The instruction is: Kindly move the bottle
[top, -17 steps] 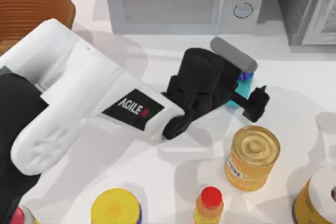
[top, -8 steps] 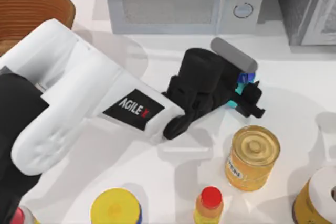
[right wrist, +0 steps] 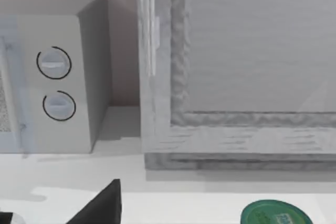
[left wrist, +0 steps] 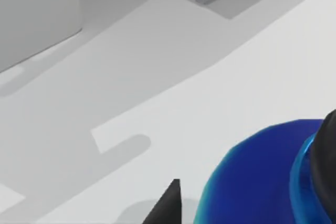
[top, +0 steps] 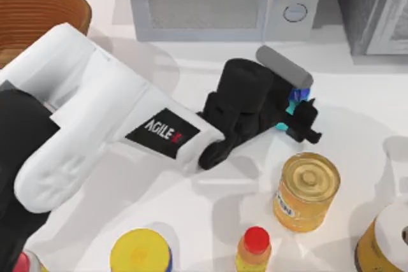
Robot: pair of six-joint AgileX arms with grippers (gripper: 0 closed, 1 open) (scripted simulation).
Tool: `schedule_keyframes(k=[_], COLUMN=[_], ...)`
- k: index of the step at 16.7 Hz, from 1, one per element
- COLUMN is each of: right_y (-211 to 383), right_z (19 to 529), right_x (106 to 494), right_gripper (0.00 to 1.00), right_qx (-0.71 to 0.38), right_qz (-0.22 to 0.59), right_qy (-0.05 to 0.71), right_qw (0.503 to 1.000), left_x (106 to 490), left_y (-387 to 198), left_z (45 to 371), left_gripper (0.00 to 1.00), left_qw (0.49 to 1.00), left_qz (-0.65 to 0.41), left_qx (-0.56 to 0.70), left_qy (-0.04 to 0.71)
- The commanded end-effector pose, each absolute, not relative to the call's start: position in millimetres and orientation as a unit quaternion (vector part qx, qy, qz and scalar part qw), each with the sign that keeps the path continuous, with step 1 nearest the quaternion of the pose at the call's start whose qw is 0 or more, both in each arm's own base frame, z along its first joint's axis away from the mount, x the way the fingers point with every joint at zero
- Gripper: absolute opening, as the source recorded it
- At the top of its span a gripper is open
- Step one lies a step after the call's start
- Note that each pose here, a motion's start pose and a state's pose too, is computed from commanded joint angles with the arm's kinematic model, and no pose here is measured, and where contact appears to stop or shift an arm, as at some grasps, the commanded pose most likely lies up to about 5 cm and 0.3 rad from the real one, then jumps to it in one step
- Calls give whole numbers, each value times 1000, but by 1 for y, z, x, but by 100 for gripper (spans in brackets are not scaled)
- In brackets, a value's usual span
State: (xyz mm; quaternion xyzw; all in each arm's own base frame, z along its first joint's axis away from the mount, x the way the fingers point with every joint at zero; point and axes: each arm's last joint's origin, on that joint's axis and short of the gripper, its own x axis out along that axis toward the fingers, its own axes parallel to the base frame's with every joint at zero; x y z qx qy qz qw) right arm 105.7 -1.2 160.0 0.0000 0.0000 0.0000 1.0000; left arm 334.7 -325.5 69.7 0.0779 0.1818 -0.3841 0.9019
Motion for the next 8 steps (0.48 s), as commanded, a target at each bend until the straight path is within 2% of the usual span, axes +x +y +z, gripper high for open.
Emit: schedule_keyframes(k=[5, 8], right_y=[-1, -1], right_z=[160, 160], right_x=[106, 106], right_gripper=[100, 100], right_qx=[0, 0], right_qz=[0, 0], right_qy=[0, 0], right_qw=[1000, 1000], left_x=[336, 340], left_y=[-321, -286], left_z=[73, 89], left_gripper=[0, 0], left_qw=[905, 928], left_qz=[-377, -322], left_qx=[78, 62], left_qy=[179, 179])
